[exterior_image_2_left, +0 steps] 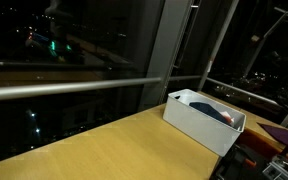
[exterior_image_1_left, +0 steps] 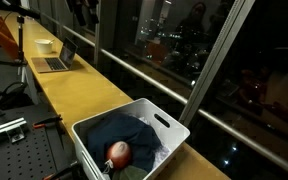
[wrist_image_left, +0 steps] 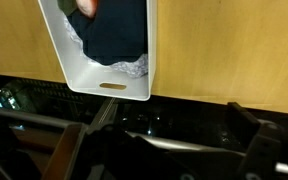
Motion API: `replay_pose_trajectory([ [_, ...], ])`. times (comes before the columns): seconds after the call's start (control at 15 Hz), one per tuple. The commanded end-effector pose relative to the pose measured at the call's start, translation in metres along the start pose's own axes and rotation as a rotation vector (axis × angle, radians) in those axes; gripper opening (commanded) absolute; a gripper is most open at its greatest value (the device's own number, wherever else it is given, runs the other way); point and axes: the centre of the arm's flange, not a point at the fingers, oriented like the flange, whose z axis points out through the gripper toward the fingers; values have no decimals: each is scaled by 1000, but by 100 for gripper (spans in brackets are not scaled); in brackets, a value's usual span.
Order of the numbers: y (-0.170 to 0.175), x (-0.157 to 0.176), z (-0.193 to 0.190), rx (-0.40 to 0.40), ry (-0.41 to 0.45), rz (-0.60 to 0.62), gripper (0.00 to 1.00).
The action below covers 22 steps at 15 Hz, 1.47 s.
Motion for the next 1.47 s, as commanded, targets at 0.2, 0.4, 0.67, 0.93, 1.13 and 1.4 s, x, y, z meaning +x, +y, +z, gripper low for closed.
replay_pose_trajectory([
  [0.2, 57, 42, 86, 24, -53, 59, 100],
  [0.4, 91, 39, 135, 8, -91, 103, 100],
  [0.67, 134, 33, 204, 15, -126, 152, 100],
  [0.93, 153, 30, 274, 38, -160, 174, 100],
  [1.13, 146, 33, 330, 58, -190, 167, 100],
  [1.4, 131, 32, 403, 54, -262, 164, 100],
])
